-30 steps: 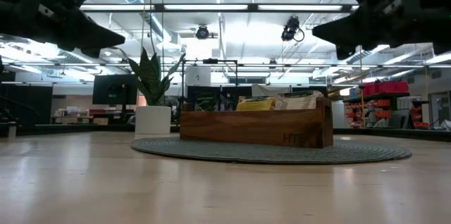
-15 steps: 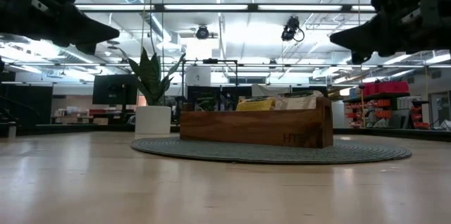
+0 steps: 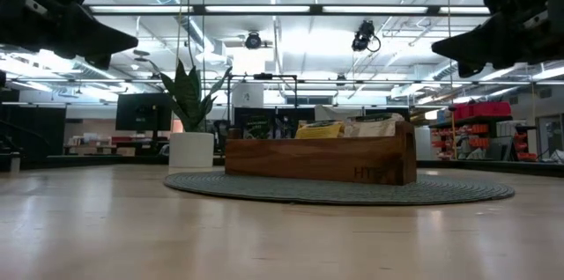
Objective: Pick & Place Tea
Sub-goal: Return to Home Position
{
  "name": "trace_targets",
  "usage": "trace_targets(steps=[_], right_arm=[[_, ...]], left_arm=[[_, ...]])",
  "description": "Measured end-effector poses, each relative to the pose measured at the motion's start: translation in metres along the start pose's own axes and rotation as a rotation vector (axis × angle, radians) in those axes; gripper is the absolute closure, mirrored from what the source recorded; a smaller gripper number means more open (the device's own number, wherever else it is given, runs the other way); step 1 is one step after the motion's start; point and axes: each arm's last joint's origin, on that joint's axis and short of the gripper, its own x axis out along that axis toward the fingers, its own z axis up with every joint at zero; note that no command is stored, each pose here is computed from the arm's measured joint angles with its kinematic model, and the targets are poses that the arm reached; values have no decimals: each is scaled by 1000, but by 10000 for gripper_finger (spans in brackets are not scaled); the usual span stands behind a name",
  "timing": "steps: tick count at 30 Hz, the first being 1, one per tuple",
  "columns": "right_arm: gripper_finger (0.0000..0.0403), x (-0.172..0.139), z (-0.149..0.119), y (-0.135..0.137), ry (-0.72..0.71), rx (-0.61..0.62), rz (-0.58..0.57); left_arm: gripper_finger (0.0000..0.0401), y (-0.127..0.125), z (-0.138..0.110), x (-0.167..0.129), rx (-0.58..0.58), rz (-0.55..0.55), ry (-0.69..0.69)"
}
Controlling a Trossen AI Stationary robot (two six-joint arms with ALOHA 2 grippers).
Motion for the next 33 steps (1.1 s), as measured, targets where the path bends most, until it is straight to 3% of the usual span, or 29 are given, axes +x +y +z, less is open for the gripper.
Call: trace_targets(steps=[11,24,33], right_arm=[[403,-16,3,0,-64,-13,16],[393,-14,1,-1,-34,-42,-20],[384,-14,1,-1,-35,25,-1]], left_arm=[[398,0,1,-1,1,0,3],[398,0,-3,1,-1,-9,23],[398,-1,-2,1,-7,-8,0]])
